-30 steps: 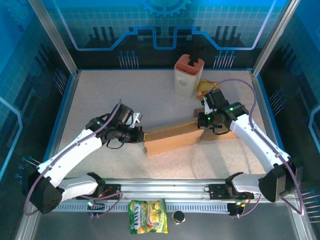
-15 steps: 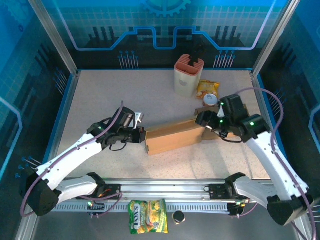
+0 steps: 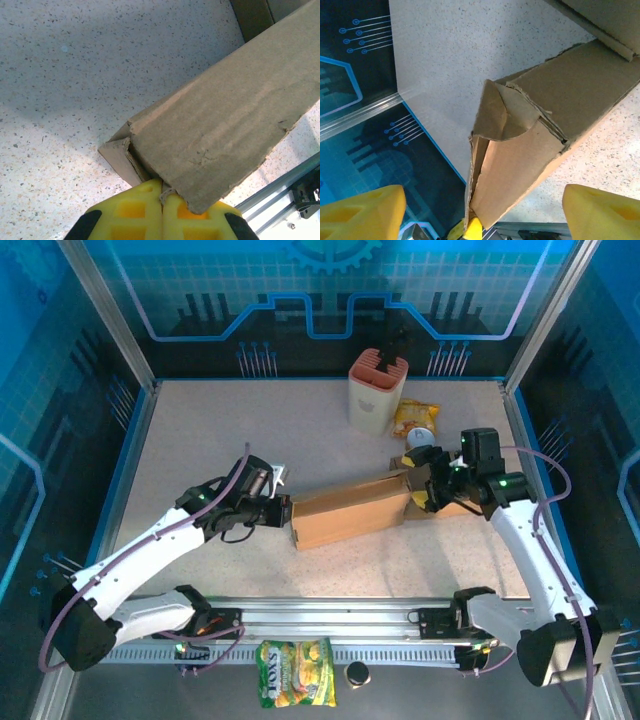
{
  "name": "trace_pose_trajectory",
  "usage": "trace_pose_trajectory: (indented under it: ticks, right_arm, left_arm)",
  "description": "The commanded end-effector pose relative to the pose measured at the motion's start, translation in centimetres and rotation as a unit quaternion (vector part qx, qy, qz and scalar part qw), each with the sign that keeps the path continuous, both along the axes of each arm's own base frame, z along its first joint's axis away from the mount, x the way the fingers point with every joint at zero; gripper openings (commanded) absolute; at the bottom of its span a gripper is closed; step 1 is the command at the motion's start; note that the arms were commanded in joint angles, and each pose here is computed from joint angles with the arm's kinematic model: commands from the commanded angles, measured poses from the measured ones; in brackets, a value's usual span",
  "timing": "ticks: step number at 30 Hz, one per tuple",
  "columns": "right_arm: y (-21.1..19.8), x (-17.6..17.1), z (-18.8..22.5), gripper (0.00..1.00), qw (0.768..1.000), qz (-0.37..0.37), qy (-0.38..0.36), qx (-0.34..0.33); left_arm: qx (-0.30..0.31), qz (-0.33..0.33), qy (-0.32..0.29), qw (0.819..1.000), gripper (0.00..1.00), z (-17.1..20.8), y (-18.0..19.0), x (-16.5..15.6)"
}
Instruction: Fold the paper box
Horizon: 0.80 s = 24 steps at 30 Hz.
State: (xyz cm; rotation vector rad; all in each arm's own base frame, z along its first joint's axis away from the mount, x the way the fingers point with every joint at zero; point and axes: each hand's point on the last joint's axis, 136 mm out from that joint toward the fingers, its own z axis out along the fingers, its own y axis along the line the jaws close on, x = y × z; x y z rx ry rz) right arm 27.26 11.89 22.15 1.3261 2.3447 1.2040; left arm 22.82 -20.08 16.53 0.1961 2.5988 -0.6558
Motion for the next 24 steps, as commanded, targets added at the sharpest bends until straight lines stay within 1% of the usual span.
trace_pose_trajectory:
  ticks: [1,2,3,4,5,6,7,8,9,10,11,12,14,16,18,19,20,21,24]
  right_arm:
    - [0.0,0.1,2.3,0.74,1.000,-0.003,-0.007,0.019]
    - [-0.2,0.0,2.7,0.72,1.000,0.012,-0.015,-0.002]
    - [-0.5,0.1,2.9,0.67,0.998,0.035,-0.025,-0.034]
    - [-0.9,0.2,3.2,0.61,0.993,0.069,-0.045,-0.081]
    - [-1.6,0.1,3.0,0.53,0.982,0.108,-0.060,-0.140]
    - [-2.6,-0.2,2.4,0.50,0.964,0.149,-0.063,-0.210]
    - [-3.3,-0.3,1.7,0.50,0.945,0.189,-0.071,-0.256]
    - [-3.5,-0.3,1.2,0.53,0.930,0.221,-0.086,-0.281]
    - [-3.7,-0.3,0.4,0.57,0.915,0.249,-0.096,-0.303]
    - [-4.0,-0.5,-0.4,0.62,0.907,0.265,-0.097,-0.314]
    - [-4.2,-0.7,-0.8,0.66,0.906,0.270,-0.090,-0.313]
    - [-4.5,-0.9,-0.9,0.70,0.911,0.263,-0.073,-0.310]
    - [-4.1,-1.4,-0.9,0.73,0.931,0.235,-0.034,-0.278]
    - [-3.3,-1.8,-0.6,0.77,0.960,0.177,0.016,-0.219]
    - [-1.6,-1.8,-0.3,0.78,0.977,0.131,0.032,-0.165]
    - [-1.0,-1.6,0.0,0.81,0.983,0.101,0.034,-0.148]
    - [-0.7,-1.5,0.1,0.89,0.987,0.073,0.035,-0.137]
    - [-0.2,-1.4,0.1,1.00,0.991,0.043,0.038,-0.120]
    - [1.2,-1.5,-0.4,1.00,0.995,-0.001,0.064,-0.071]
  left_arm:
    - [0.072,-0.002,0.067,0.995,0.00,-3.8,2.1,-2.5]
    - [0.071,-0.003,0.065,0.995,0.00,-3.7,2.1,-2.4]
    - [0.073,-0.003,0.065,0.995,0.00,-3.7,2.1,-2.4]
    - [0.072,-0.003,0.066,0.995,0.00,-3.7,2.0,-2.4]
    - [0.073,-0.003,0.064,0.995,0.00,-3.7,2.0,-2.3]
    - [0.072,-0.004,0.064,0.995,0.00,-3.7,2.0,-2.3]
    - [0.072,-0.004,0.062,0.995,0.00,-3.7,2.0,-2.3]
    - [0.073,-0.004,0.061,0.995,0.00,-3.6,2.0,-2.2]
    - [0.073,-0.004,0.061,0.995,0.00,-3.6,1.9,-2.2]
    - [0.073,-0.005,0.060,0.996,0.00,-3.5,1.9,-2.2]
    - [0.073,-0.005,0.059,0.996,0.00,-3.5,1.9,-2.2]
    - [0.074,-0.007,0.058,0.996,0.00,-3.5,1.9,-2.3]
    - [0.076,-0.011,0.056,0.995,0.00,-3.3,1.9,-2.4]
    - [0.077,-0.014,0.052,0.996,0.00,-3.2,1.9,-2.4]
    - [0.078,-0.018,0.047,0.996,0.00,-3.2,1.8,-2.5]
    - [0.078,-0.019,0.045,0.996,0.00,-3.1,1.7,-2.5]
    - [0.079,-0.020,0.043,0.996,0.00,-3.2,1.7,-2.5]
    - [0.080,-0.021,0.042,0.996,0.00,-3.2,1.7,-2.5]
    - [0.082,-0.021,0.040,0.996,0.00,-3.1,1.7,-2.5]
